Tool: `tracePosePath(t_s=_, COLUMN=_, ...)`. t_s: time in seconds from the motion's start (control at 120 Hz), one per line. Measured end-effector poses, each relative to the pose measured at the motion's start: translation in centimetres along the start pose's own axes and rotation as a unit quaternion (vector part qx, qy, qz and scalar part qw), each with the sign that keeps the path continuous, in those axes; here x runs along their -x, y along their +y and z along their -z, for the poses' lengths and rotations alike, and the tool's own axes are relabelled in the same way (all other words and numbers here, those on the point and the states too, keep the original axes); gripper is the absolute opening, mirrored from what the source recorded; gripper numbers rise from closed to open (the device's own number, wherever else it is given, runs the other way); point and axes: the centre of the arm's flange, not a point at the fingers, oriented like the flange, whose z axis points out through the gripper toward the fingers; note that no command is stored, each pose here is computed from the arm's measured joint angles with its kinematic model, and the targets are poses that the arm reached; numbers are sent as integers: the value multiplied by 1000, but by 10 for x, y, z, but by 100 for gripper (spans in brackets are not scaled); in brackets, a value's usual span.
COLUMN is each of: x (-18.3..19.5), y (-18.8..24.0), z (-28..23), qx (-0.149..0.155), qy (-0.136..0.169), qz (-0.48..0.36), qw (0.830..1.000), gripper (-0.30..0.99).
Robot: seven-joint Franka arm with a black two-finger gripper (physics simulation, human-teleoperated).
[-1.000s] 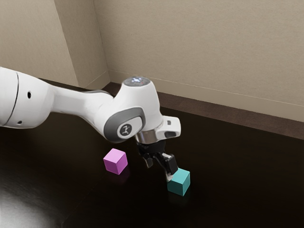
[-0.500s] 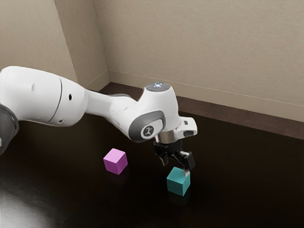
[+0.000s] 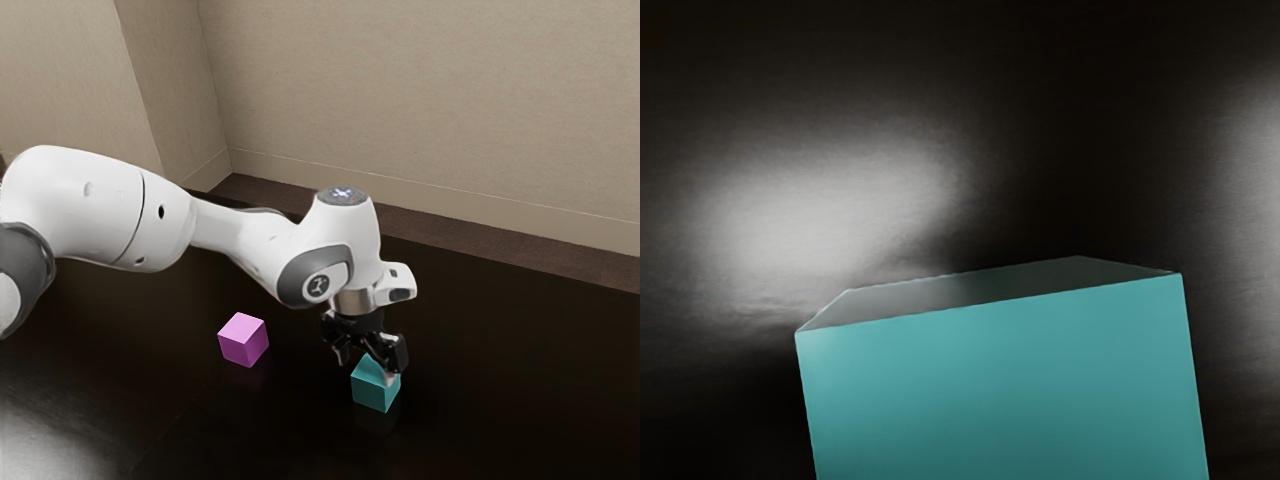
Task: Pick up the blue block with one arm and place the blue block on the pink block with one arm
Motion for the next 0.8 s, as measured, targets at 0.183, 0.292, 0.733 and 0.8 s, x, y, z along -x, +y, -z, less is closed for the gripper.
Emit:
tracePosePath(t_s=0.183, x=-8, y=1, z=-5, qx=-1, qy=-1, qz=6, qw=1000, gripper=69)
tracePosePath(t_s=0.292, x=-15, y=1, z=-3, qx=-11, qy=-2, qz=4, qw=1000, gripper=69)
tracePosePath(t_s=0.733, x=-42, y=2, z=-12, qx=-33, qy=-31, qz=7, qw=999, gripper=69)
tracePosePath(t_s=0.8, x=-45, y=1, z=-11, qx=-34, qy=-33, qz=10, qw=999, gripper=69)
